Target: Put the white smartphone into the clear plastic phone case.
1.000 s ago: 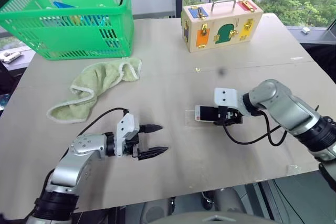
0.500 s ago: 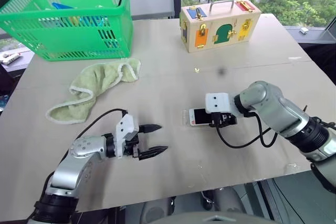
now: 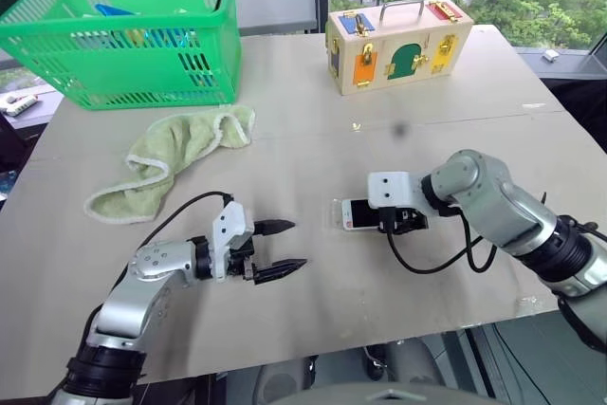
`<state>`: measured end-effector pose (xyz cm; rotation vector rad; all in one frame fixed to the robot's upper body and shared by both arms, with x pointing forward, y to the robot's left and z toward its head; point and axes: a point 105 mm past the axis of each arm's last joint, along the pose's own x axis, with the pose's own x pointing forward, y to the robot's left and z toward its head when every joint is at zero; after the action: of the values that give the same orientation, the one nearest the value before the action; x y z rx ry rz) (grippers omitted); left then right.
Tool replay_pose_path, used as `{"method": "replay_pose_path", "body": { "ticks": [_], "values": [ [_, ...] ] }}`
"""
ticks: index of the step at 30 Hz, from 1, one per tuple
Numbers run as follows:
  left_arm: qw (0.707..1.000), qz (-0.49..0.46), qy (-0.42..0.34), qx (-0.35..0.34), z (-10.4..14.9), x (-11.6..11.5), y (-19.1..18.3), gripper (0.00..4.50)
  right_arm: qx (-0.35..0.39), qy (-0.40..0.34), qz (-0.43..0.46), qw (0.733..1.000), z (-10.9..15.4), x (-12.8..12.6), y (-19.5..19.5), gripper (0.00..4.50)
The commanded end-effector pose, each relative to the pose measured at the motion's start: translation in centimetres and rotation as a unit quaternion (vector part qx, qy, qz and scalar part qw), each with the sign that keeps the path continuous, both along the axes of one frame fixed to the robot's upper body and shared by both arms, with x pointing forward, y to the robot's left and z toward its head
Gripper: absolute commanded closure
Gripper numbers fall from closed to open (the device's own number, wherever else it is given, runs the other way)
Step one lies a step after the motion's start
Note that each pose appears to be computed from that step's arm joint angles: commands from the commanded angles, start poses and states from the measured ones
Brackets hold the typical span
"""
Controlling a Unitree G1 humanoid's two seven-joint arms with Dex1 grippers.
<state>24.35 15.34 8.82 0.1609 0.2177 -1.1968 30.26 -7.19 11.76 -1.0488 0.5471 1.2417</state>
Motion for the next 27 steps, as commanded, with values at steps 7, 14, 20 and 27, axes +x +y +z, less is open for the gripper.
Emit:
{"method": "replay_pose_path", "body": {
  "ticks": [7, 14, 20, 27],
  "values": [
    [1.000, -0.008, -0.022, 0.001, 0.5, 0.1, -0.5, 0.52, 0.005, 0.039, 0.012, 0.999, -1.0, -1.6, 1.1, 1.70],
    [1.000, -0.009, -0.022, 0.000, 0.5, -0.1, -0.7, 0.52, 0.026, 0.042, 0.007, 0.999, -1.2, -1.7, 1.4, 1.70],
    [1.000, -0.008, -0.024, -0.001, 0.6, 0.0, -0.8, 0.52, 0.059, 0.030, -0.006, 0.998, 0.5, -1.6, 1.6, 0.10],
    [1.000, -0.008, -0.028, -0.001, 0.6, 0.3, -0.9, 0.52, 0.124, 0.038, -0.048, 0.990, 3.2, -1.6, 1.2, 1.32]
  ]
}}
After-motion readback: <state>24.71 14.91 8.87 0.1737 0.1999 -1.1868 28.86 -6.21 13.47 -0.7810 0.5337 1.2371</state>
